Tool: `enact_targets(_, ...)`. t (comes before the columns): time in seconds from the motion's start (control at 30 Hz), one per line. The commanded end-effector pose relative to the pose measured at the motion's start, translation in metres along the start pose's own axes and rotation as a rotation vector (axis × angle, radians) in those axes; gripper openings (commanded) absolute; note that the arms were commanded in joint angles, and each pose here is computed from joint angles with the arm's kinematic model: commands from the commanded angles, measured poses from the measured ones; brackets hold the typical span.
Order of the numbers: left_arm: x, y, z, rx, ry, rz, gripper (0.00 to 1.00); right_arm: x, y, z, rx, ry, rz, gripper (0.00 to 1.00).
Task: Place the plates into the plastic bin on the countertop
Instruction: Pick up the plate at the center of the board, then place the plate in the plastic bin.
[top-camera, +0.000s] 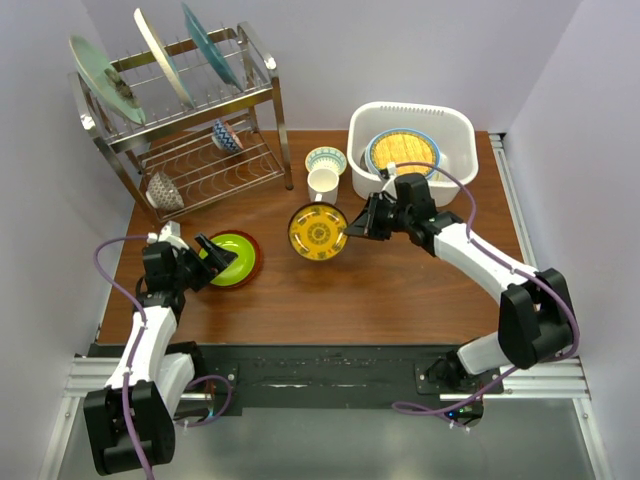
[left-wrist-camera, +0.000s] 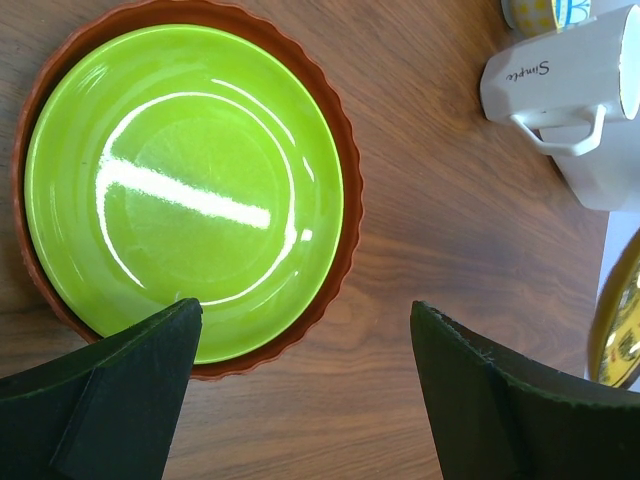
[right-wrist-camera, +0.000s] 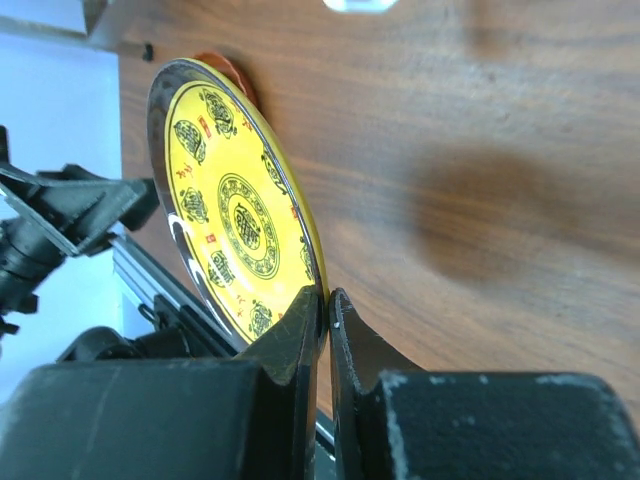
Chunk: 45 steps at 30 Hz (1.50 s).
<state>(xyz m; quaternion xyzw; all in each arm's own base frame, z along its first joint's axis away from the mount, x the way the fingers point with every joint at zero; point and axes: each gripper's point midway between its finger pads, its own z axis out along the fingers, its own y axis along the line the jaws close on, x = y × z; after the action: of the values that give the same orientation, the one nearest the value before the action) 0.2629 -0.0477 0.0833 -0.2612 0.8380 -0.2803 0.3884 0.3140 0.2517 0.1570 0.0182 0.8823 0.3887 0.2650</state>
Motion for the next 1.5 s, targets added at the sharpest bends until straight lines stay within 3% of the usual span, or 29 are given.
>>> enact_targets(0.0, -0.005, -0.008, 0.001, 0.039, -0.02, 0.049, 0.9, -0.033, 0.035, -0.022, -0.106, -0.064, -0.06, 0.0)
enact_targets(0.7, -0.003, -0.007, 0.001, 0.033, -0.019, 0.051, 0.9, -0.149, 0.011, -0.049, -0.065, -0.249, -0.026, 0.0)
enact_targets(1.47, -0.002, -0.009, 0.001, 0.043, -0.017, 0.056, 0.91, -0.233, -0.094, -0.072, 0.09, -0.409, 0.146, 0.0)
